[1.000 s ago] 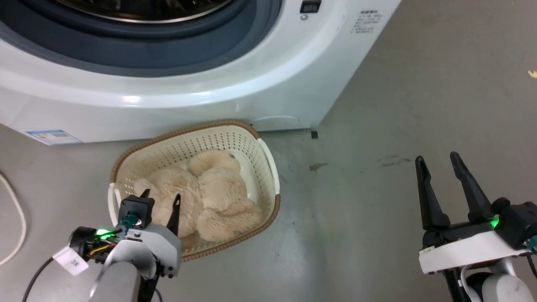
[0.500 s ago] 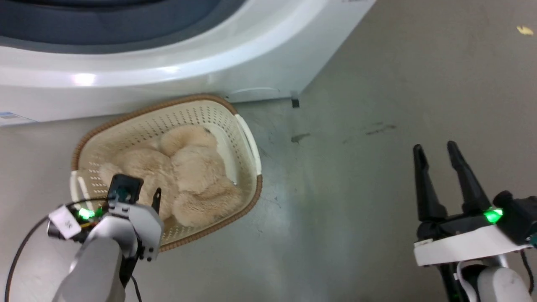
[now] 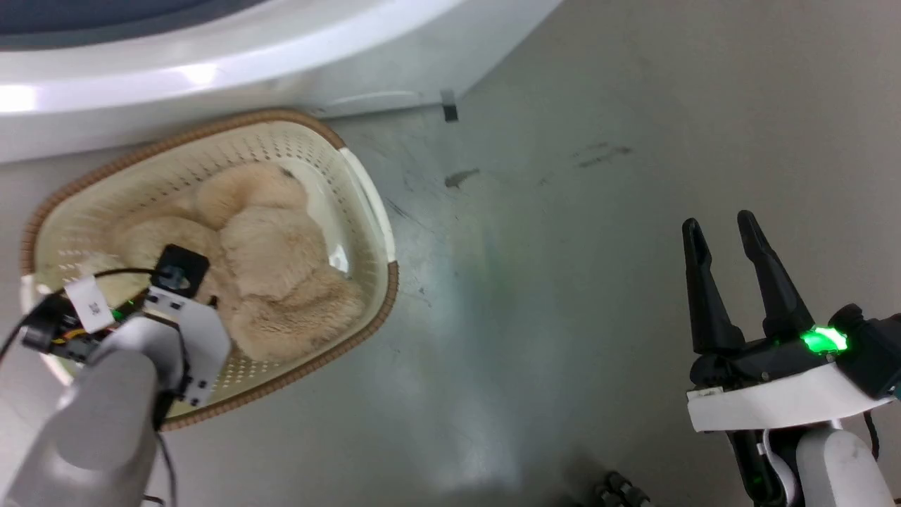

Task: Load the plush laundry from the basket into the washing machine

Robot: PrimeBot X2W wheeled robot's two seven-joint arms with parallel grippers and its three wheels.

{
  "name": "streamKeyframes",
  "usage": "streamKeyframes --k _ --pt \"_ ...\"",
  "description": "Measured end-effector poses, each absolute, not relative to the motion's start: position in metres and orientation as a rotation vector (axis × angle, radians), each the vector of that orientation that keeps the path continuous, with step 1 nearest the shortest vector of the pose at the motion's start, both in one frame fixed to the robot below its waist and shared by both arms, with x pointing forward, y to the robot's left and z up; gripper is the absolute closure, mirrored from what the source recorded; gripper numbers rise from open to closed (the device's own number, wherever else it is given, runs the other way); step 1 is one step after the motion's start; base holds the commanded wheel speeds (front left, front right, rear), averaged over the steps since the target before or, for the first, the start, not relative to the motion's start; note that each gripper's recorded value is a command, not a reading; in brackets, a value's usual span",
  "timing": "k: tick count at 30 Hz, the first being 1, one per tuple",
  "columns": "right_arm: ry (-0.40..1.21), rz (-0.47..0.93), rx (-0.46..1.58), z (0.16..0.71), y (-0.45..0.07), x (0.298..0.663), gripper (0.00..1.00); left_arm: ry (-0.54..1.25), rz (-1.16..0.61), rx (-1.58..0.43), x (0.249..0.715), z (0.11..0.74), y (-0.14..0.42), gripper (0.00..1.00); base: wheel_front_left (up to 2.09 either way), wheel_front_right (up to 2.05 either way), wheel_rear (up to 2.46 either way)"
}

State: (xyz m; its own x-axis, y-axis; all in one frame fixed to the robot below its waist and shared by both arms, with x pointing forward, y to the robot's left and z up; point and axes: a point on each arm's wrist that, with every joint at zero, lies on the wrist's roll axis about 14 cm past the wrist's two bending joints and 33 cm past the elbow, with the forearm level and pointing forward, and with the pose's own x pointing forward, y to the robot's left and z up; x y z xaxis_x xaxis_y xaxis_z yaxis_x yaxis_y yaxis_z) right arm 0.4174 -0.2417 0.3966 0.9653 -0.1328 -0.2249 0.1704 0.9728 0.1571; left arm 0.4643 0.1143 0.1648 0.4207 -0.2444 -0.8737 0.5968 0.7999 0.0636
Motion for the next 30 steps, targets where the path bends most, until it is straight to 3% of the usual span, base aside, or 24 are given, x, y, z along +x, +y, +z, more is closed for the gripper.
streamKeyframes --k 19,20,21,30 --pt "0.300 -0.248 0.203 0.357 -0.262 0.407 0.00 1.216 -0.723 0.534 0.454 0.086 0.108 0.00 0.00 0.00 0.00" --pt "0.307 -0.252 0.208 0.353 -0.262 0.406 0.00 1.229 -0.731 0.528 0.454 0.080 0.106 0.57 0.00 0.00 0.00" --pt "0.307 -0.252 0.208 0.353 -0.262 0.406 0.00 1.229 -0.731 0.528 0.454 0.080 0.106 1.00 0.00 0.00 0.00" --pt "0.294 -0.275 0.195 0.356 -0.271 0.407 0.00 1.238 -0.737 0.502 0.461 0.061 0.099 1.00 0.00 0.00 0.00"
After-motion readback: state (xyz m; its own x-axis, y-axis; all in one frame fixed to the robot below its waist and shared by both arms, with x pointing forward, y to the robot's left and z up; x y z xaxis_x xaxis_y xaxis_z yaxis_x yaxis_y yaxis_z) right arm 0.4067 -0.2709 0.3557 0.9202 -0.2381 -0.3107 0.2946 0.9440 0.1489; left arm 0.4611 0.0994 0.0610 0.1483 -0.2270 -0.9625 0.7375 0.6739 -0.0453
